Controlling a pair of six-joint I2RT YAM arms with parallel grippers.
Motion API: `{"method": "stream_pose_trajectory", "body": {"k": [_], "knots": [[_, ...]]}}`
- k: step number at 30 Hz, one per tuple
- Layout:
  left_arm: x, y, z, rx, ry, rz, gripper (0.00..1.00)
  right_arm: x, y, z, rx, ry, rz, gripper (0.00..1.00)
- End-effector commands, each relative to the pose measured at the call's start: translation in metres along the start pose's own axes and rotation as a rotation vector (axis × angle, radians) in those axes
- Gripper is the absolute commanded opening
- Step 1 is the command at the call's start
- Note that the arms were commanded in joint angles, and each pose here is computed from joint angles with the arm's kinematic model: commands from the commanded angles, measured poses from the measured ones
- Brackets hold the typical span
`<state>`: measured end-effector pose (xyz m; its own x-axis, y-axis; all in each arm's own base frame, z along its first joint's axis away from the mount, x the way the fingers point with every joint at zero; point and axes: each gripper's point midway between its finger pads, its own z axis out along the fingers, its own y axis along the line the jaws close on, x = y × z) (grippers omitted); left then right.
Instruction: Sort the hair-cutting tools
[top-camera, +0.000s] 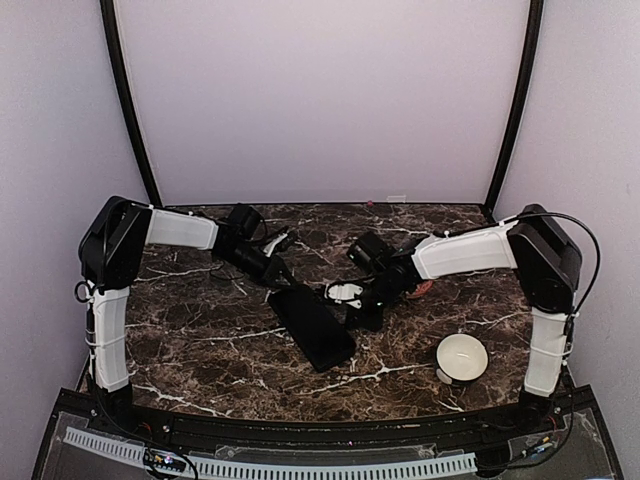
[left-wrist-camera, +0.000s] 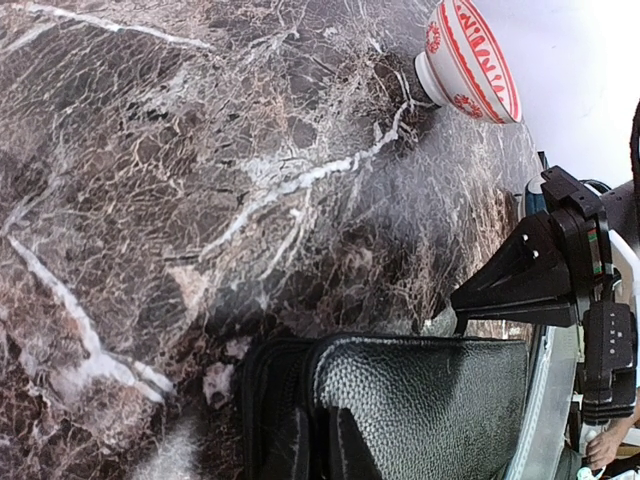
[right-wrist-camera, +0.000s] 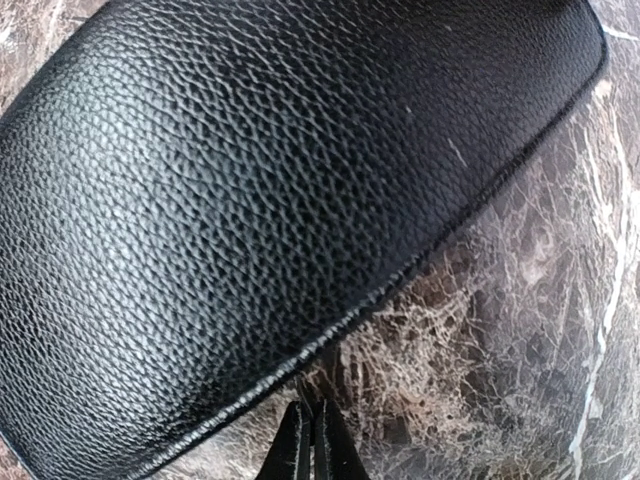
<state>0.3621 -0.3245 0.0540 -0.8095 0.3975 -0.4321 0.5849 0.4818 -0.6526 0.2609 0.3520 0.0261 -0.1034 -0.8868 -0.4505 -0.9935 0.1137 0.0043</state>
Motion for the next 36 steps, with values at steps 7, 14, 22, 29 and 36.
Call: {"method": "stream_pose_trajectory", "body": {"k": [7, 14, 22, 29, 36], "knots": [[0.017, -0.001, 0.005, -0.006, 0.053, -0.015, 0.00, 0.026, -0.016, -0.017, 0.026, 0.010, 0.044, 0.00], [0.013, 0.004, 0.001, -0.023, 0.036, -0.025, 0.00, 0.050, -0.016, -0.018, 0.029, 0.037, 0.071, 0.00], [0.013, 0.009, -0.007, -0.056, -0.013, -0.040, 0.00, 0.062, -0.018, -0.026, 0.058, 0.042, 0.082, 0.00], [0.019, 0.017, -0.020, -0.092, -0.067, -0.069, 0.00, 0.075, -0.018, -0.029, 0.061, 0.058, 0.090, 0.00], [0.017, 0.021, -0.024, -0.110, -0.076, -0.077, 0.00, 0.093, -0.020, -0.039, 0.070, 0.068, 0.119, 0.00]]}}
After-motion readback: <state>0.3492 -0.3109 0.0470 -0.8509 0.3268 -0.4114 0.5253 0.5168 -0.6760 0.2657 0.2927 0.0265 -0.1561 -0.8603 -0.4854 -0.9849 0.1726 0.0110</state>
